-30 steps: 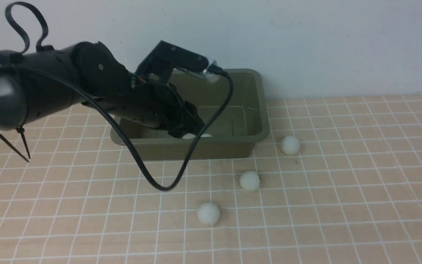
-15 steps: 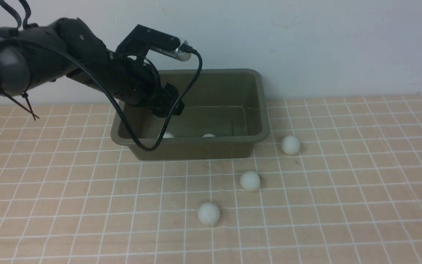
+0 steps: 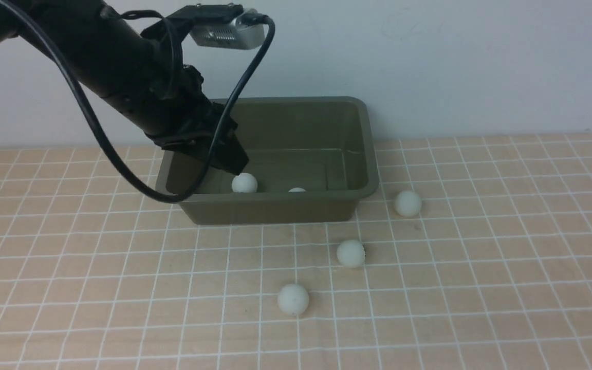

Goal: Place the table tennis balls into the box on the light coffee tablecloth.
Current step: 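Reach for and grasp a ping pong ball on the table beside the basket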

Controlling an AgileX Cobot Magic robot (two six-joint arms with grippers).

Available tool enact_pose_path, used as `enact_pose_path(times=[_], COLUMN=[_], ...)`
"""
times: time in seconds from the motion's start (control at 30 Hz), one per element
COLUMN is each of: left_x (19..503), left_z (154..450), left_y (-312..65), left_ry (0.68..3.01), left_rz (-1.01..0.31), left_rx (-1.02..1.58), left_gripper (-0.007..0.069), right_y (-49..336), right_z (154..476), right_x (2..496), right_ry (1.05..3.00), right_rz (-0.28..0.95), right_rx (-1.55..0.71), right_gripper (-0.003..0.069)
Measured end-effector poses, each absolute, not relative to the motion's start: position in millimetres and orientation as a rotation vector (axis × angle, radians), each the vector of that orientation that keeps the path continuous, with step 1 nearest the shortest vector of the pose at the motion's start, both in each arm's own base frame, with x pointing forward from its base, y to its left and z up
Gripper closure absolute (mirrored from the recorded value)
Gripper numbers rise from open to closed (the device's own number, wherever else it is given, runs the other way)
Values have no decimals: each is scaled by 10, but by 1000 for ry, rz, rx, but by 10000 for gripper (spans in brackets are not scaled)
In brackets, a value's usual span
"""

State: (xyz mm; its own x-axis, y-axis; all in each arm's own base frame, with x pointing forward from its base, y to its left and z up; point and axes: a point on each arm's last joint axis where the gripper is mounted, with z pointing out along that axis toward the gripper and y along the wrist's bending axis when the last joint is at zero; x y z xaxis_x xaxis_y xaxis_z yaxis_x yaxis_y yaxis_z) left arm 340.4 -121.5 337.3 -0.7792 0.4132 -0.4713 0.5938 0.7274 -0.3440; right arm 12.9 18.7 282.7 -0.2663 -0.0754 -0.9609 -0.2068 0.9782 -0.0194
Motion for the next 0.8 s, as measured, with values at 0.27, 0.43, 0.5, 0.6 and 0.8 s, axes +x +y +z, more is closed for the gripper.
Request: enact_pose_path(times=[0.27, 0.43, 0.5, 0.6, 0.8], left_x=[3021, 2662, 2491, 2472, 2724], left_z=[3128, 2766, 2552, 2451, 2487], left_y=[-1736, -1988, -2045, -2083, -2208], left_ry=[2691, 2799, 2828, 2759, 2481], left_rz=[-783, -683, -512, -362, -292], left_rx=[870, 1096, 1260, 1327, 1180], left_gripper=[577, 571, 538, 477, 246], right_y=[185, 184, 186, 186, 187], right_z=[2833, 2829, 2822, 2819, 2814], right_x=[131, 130, 128, 127, 125], right_ry=[1834, 1839, 1846, 1850, 1855], right_rz=[125, 124, 125, 125, 125], right_rx=[-204, -206, -208, -209, -211], right_gripper=[220, 220, 220, 220, 220])
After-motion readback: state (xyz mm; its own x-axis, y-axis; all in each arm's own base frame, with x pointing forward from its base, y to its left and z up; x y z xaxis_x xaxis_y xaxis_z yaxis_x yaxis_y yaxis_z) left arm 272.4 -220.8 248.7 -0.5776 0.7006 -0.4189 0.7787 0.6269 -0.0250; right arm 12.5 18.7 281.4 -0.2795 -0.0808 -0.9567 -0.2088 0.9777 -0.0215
